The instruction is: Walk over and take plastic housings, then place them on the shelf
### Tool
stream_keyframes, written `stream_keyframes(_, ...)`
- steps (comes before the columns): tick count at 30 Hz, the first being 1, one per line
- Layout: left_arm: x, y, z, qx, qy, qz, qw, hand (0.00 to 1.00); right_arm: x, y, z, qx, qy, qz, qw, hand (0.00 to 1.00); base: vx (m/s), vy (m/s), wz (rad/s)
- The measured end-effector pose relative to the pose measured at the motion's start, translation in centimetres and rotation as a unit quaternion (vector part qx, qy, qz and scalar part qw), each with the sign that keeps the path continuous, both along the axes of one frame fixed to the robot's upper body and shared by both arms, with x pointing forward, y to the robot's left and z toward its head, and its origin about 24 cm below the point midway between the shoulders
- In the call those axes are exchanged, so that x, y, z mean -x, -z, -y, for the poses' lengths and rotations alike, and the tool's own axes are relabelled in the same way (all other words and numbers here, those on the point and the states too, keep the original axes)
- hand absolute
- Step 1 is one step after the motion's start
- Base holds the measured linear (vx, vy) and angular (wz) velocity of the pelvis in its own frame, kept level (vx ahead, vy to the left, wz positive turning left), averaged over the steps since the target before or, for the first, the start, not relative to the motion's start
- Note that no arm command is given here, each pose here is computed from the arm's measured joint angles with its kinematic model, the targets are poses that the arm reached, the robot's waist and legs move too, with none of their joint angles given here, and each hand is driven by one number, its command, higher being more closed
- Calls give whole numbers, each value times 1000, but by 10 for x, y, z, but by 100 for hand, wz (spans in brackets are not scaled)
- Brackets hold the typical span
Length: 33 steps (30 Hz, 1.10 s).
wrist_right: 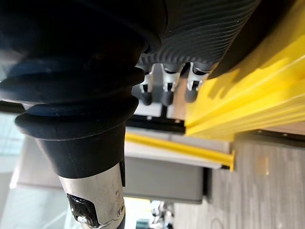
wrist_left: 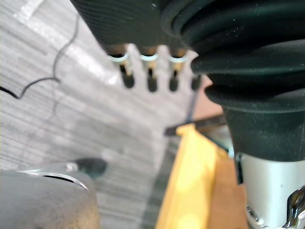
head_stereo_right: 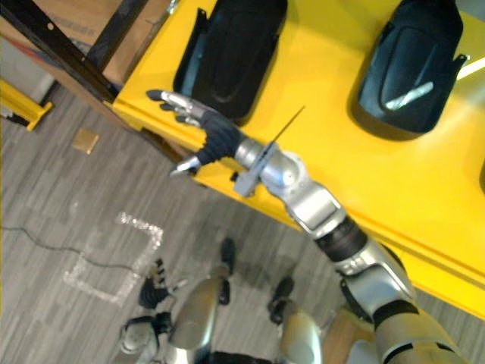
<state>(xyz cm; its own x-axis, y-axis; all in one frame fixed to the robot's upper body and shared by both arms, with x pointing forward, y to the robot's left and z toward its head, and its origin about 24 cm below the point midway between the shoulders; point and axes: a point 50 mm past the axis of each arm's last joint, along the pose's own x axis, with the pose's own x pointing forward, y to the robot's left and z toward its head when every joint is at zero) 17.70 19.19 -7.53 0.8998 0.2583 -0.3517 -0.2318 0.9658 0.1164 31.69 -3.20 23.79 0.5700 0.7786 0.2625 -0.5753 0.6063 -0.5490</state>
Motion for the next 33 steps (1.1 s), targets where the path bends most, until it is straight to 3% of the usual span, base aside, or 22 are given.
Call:
stream_keyframes(9, 0, 0, 0, 0, 1, 0, 1000, 0, -13, 3, 5, -21, 29, -9, 999, 0, 0, 0, 0)
stream_keyframes(20, -2, -3, 3, -8, 25, 4, 1000, 0, -48, -11, 32, -82, 136, 9, 987, 0, 1, 0, 3)
stream_keyframes(33, -2, 0, 28, 14, 55, -2, 998, 0, -54, -22, 35, -92, 152, 18, 984, 0, 18, -11, 4)
